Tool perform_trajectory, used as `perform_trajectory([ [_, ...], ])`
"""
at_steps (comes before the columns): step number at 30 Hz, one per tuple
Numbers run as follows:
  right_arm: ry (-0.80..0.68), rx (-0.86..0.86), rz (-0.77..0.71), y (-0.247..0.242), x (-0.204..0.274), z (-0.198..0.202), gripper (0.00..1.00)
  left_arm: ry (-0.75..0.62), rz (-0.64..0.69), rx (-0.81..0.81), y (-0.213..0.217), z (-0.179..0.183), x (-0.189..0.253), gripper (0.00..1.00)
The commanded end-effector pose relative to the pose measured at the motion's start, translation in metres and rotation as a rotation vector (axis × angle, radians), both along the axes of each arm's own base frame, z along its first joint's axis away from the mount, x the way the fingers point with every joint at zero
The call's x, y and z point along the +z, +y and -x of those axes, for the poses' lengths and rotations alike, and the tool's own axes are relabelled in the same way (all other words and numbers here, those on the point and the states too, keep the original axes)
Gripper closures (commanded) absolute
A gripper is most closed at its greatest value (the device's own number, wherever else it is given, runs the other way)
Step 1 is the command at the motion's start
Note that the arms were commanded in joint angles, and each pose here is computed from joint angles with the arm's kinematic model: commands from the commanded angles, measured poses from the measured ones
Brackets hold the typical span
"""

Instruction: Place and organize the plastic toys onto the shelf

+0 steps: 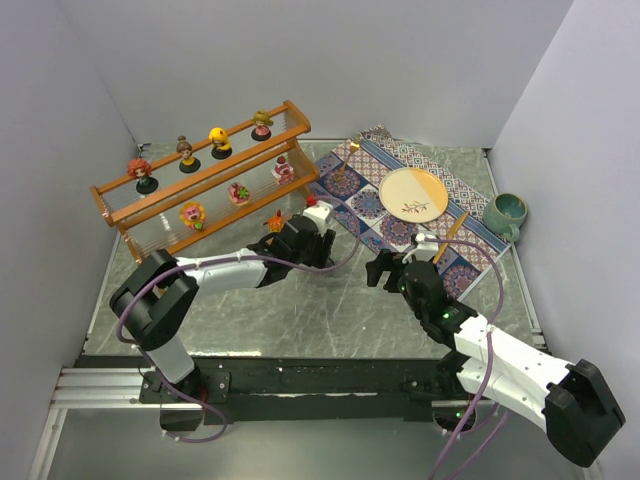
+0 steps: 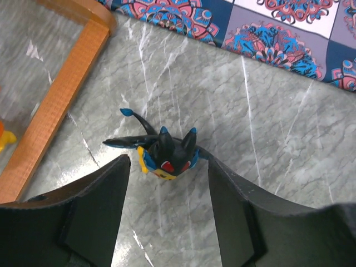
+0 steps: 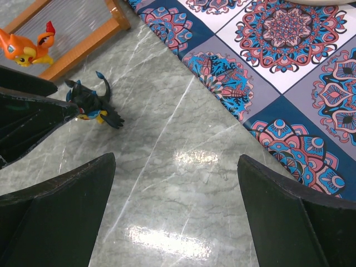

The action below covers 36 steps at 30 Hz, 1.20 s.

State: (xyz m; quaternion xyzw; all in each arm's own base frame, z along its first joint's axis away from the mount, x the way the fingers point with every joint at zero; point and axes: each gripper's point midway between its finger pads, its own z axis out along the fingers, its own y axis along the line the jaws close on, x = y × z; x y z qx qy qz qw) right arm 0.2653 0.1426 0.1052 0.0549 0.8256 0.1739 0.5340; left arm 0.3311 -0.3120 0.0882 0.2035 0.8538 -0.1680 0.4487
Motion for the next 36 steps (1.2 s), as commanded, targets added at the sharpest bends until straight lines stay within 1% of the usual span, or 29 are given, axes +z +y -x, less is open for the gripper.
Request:
perform_trajectory([
  [1, -0.041, -0.017, -0.021, -0.001, 0.016, -0.006, 0.03, -0.019, 0.019, -0.025, -0.012, -0.007, 0.011, 0.37],
  [12, -0.039, -0.012, -0.021, 0.0, 0.016, -0.007, 0.03, -0.008, -0.031, 0.016, -0.012, -0.013, -0.006, 0.41],
  [15, -0.041, -0.012, -0.02, 0.0, 0.017, -0.006, 0.03, 0.001, -0.041, 0.026, -0.011, -0.013, -0.011, 0.43],
  [17, -0.04, -0.011, -0.017, 0.0, 0.016, -0.006, 0.03, 0.007, -0.048, 0.038, -0.01, -0.013, -0.015, 0.47],
  [20, -0.038, -0.012, -0.018, 0.0, 0.015, -0.006, 0.03, 0.01, -0.052, 0.046, -0.01, -0.013, -0.018, 0.49],
  [21, -0.037, -0.013, -0.017, 0.0, 0.015, -0.006, 0.03, 0.012, -0.053, 0.047, -0.01, -0.012, -0.02, 0.53],
  [23, -0.038, -0.011, -0.017, 0.0, 0.015, -0.006, 0.03, 0.004, -0.046, 0.054, -0.01, -0.013, -0.016, 0.57],
  [24, -0.039, -0.012, -0.016, 0.0, 0.015, -0.006, 0.03, 0.007, -0.042, 0.058, -0.009, -0.012, -0.017, 0.63],
  [27, -0.046, -0.013, -0.013, -0.001, 0.017, -0.006, 0.03, -0.002, -0.021, 0.078, -0.006, -0.01, -0.01, 0.71],
  [28, -0.047, -0.014, -0.01, -0.002, 0.017, -0.006, 0.03, -0.003, -0.015, 0.082, -0.005, -0.009, -0.009, 0.76],
  [30, -0.052, -0.011, -0.011, -0.002, 0.019, -0.006, 0.03, -0.004, 0.011, 0.095, -0.003, -0.006, -0.004, 0.8],
  [31, -0.056, -0.011, -0.01, -0.002, 0.02, -0.006, 0.03, -0.003, 0.018, 0.1, -0.002, -0.005, -0.003, 0.84],
  [34, -0.064, -0.005, -0.012, 0.0, 0.024, -0.008, 0.03, 0.003, 0.058, 0.137, 0.003, -0.001, 0.002, 0.88],
  [35, -0.064, -0.002, -0.013, 0.0, 0.024, -0.007, 0.03, -0.006, 0.084, 0.146, 0.004, 0.0, 0.011, 0.89],
  [36, -0.068, 0.001, -0.013, 0.001, 0.026, -0.008, 0.03, 0.008, 0.099, 0.173, 0.009, 0.004, 0.008, 0.9],
])
